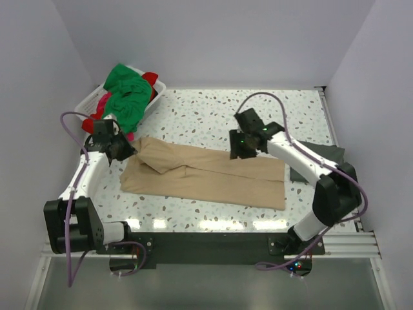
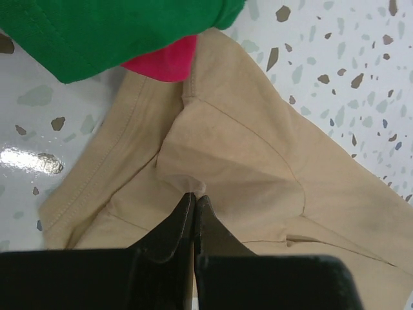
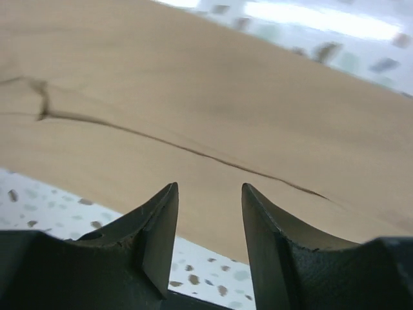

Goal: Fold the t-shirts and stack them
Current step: Fold the tshirt

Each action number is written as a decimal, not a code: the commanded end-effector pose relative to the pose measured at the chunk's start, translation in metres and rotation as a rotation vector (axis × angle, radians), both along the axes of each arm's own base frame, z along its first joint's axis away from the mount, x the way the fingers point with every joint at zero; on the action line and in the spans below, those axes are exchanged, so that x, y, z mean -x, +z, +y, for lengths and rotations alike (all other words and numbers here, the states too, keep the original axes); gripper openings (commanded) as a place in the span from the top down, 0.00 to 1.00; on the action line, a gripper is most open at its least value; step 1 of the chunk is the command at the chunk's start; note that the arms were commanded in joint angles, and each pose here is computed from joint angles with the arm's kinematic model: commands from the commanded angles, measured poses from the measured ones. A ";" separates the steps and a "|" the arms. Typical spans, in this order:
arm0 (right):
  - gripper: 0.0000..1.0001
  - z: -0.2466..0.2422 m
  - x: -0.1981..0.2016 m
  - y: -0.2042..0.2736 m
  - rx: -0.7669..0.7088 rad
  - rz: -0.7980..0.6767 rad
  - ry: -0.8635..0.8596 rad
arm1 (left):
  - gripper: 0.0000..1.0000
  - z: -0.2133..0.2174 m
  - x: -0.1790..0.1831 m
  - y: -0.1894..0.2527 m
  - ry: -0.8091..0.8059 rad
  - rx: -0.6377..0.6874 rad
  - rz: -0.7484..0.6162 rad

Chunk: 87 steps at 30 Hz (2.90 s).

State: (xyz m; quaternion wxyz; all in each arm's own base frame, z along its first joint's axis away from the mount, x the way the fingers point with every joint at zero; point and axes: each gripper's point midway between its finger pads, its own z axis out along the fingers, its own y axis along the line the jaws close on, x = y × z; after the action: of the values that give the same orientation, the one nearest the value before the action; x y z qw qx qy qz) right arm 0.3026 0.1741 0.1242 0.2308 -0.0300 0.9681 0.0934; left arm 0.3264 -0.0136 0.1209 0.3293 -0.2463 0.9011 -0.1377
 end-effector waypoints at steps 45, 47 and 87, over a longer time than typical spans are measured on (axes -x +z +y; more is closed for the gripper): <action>0.93 0.312 -0.006 -0.068 -0.163 -0.084 0.428 | 1.00 0.017 -0.029 -0.038 -0.066 0.027 -0.024; 0.98 0.311 -0.004 -0.062 -0.169 -0.095 0.450 | 1.00 0.016 -0.022 -0.039 -0.060 0.032 -0.015; 0.88 0.245 0.069 -0.046 -0.152 0.045 0.608 | 1.00 -0.027 0.106 -0.051 0.011 0.099 0.183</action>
State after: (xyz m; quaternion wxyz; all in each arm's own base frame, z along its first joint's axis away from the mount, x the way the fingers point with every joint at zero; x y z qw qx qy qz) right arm 0.2347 0.3996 0.0438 0.1438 -0.3008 0.9261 0.1767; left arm 0.2269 -0.0428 0.0700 0.2377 -0.2639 0.9200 -0.1656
